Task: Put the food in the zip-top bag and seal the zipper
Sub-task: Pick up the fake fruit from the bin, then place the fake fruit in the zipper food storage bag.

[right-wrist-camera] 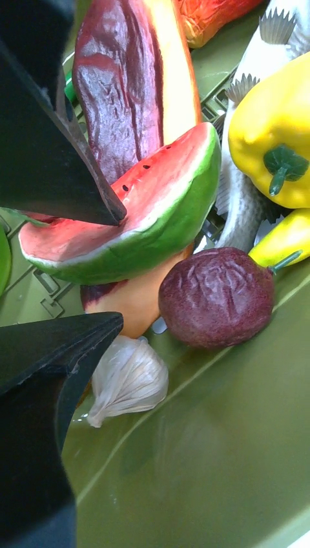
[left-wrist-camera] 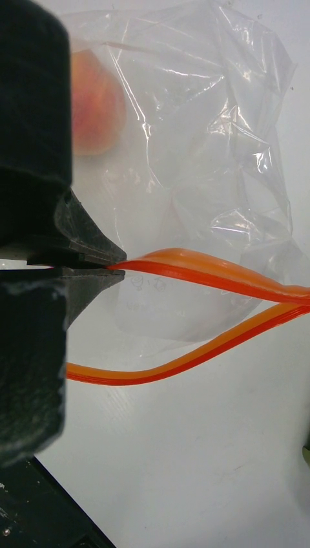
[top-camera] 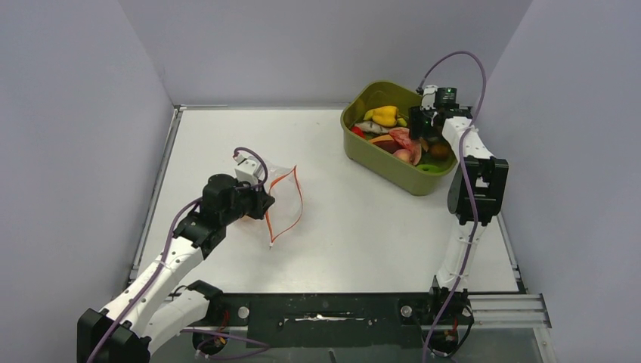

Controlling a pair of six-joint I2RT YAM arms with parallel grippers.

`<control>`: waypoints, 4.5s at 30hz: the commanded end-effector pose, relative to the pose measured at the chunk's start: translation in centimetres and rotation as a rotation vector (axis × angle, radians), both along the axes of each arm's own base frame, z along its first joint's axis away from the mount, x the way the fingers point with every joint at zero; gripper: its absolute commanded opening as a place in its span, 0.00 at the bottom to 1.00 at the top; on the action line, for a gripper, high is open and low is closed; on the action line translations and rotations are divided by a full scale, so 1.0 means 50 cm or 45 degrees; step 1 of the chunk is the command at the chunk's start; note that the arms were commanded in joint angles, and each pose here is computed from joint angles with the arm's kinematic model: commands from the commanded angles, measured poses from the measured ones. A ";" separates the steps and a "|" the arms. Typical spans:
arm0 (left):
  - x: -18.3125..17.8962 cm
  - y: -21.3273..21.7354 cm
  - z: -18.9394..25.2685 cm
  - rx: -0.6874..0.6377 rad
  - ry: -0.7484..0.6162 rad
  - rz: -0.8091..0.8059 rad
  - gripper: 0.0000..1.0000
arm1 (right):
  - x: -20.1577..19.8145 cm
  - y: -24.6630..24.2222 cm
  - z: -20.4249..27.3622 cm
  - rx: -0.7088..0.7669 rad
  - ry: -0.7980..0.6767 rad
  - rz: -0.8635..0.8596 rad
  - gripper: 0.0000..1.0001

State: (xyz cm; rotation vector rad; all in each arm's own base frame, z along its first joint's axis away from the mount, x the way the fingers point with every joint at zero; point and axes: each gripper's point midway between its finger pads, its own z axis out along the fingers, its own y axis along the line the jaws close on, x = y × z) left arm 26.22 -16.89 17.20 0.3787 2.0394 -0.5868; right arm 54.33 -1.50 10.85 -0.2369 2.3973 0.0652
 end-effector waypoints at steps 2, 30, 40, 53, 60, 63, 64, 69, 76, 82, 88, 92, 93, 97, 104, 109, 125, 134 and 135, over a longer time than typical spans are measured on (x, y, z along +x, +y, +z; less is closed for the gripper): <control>0.018 -0.012 0.034 -0.018 -0.084 -0.025 0.00 | 0.040 0.017 0.043 0.019 -0.109 0.079 0.53; 0.012 -0.018 0.044 -0.049 -0.098 -0.045 0.00 | 0.025 0.058 0.008 0.076 -0.061 0.255 0.40; 0.014 -0.018 0.043 -0.046 -0.099 -0.043 0.00 | 0.031 0.051 0.073 0.001 -0.170 0.222 0.11; 0.012 -0.017 0.047 -0.053 -0.104 -0.039 0.00 | 0.013 0.040 0.135 -0.124 -0.230 0.091 0.00; 0.011 -0.014 0.052 -0.067 -0.106 -0.018 0.00 | -0.019 0.030 0.194 -0.113 -0.299 -0.023 0.00; 0.011 -0.016 0.064 -0.091 -0.117 -0.014 0.00 | -0.040 0.033 0.213 -0.110 -0.316 -0.055 0.00; 0.011 -0.018 0.070 -0.107 -0.119 -0.014 0.00 | -0.046 0.035 0.220 -0.114 -0.323 -0.065 0.00; 0.006 -0.038 0.098 -0.231 -0.120 -0.028 0.00 | -0.084 0.025 0.259 -0.090 -0.337 -0.183 0.00; 0.005 -0.053 0.094 -0.327 -0.118 -0.035 0.00 | -0.164 0.025 0.335 0.043 -0.396 -0.349 0.00; 0.026 -0.058 0.099 -0.330 -0.168 -0.031 0.00 | -0.219 0.026 0.375 0.078 -0.393 -0.396 0.00; 0.044 -0.068 0.110 -0.320 -0.156 -0.040 0.00 | -0.277 0.074 0.423 0.172 -0.418 -0.277 0.00; 0.054 -0.069 0.116 -0.314 -0.155 -0.031 0.00 | -0.319 0.107 0.430 0.216 -0.382 -0.200 0.00; 0.054 -0.071 0.116 -0.307 -0.156 -0.040 0.00 | -0.330 0.121 0.433 0.235 -0.375 -0.168 0.00; 0.048 -0.078 0.112 -0.274 -0.179 -0.105 0.00 | -0.374 0.180 0.443 0.359 -0.349 -0.057 0.00; 0.039 -0.078 0.117 -0.231 -0.253 -0.168 0.00 | -0.447 0.312 0.452 0.450 -0.306 0.090 0.00; 0.039 -0.077 0.110 -0.207 -0.247 -0.176 0.00 | -0.497 0.425 0.431 0.641 -0.214 0.208 0.00; 0.004 -0.091 0.096 -0.217 -0.225 -0.285 0.00 | -0.592 0.663 0.299 0.792 0.179 0.332 0.00; -0.009 -0.095 0.092 -0.225 -0.198 -0.322 0.00 | -0.571 0.685 0.250 0.781 0.255 0.214 0.00; -0.011 -0.096 0.093 -0.230 -0.197 -0.325 0.00 | -0.567 0.687 0.244 0.774 0.260 0.196 0.00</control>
